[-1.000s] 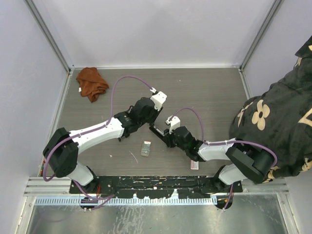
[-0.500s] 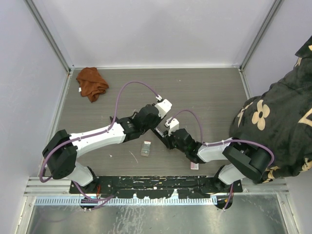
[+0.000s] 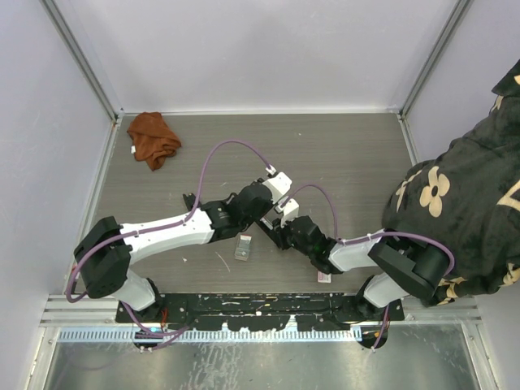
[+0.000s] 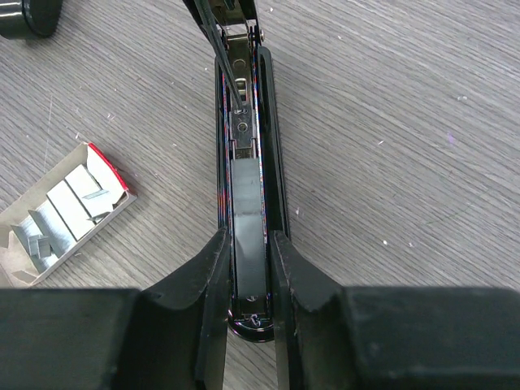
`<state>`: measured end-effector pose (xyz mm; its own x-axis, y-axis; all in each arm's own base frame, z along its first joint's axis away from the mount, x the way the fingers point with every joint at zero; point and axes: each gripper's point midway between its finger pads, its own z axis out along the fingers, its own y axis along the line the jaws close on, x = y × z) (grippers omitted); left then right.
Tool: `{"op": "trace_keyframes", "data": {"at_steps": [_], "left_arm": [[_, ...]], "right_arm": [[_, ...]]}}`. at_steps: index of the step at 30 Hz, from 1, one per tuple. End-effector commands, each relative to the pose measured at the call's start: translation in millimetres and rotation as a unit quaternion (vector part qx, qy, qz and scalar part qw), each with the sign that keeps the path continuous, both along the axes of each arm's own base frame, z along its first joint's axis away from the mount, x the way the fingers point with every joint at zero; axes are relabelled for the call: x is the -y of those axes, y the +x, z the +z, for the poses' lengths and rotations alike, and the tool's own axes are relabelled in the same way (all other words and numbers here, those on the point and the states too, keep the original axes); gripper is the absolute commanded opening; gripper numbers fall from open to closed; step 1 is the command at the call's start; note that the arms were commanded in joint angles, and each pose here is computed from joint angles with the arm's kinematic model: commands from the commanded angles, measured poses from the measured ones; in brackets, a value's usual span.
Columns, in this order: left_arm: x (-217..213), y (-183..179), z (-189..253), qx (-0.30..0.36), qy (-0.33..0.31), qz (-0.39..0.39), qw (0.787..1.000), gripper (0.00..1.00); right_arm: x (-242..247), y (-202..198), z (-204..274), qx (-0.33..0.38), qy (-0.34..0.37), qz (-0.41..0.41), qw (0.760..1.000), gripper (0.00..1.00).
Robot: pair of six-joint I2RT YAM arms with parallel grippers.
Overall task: Load the staples into the stapler
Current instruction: Close the stapler at the center of the board.
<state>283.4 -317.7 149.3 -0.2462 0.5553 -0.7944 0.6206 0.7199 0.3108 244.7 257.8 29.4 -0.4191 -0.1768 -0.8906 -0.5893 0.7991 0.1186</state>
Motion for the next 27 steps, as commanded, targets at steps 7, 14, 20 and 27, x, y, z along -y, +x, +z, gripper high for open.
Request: {"op": "trace_keyframes", "data": {"at_steps": [7, 14, 20, 27], "left_arm": [[44, -31, 5, -0.062, -0.088, -0.028, 0.994, 0.21], [47, -37, 0, -0.063, -0.083, -0.029, 0.994, 0.25], [46, -36, -6, -0.068, -0.078, -0.019, 0.994, 0.33], [50, -40, -6, -0.073, -0.086, -0.023, 0.993, 0.44]], "right_arm": [[1, 10, 4, 0.001, 0.038, -0.040, 0.998, 0.14], [2, 9, 4, 0.001, 0.044, -0.042, 0.998, 0.15], [5, 6, 4, -0.002, 0.047, -0.044, 0.998, 0.18], [8, 2, 3, -0.005, 0.052, -0.046, 0.998, 0.18]]}}
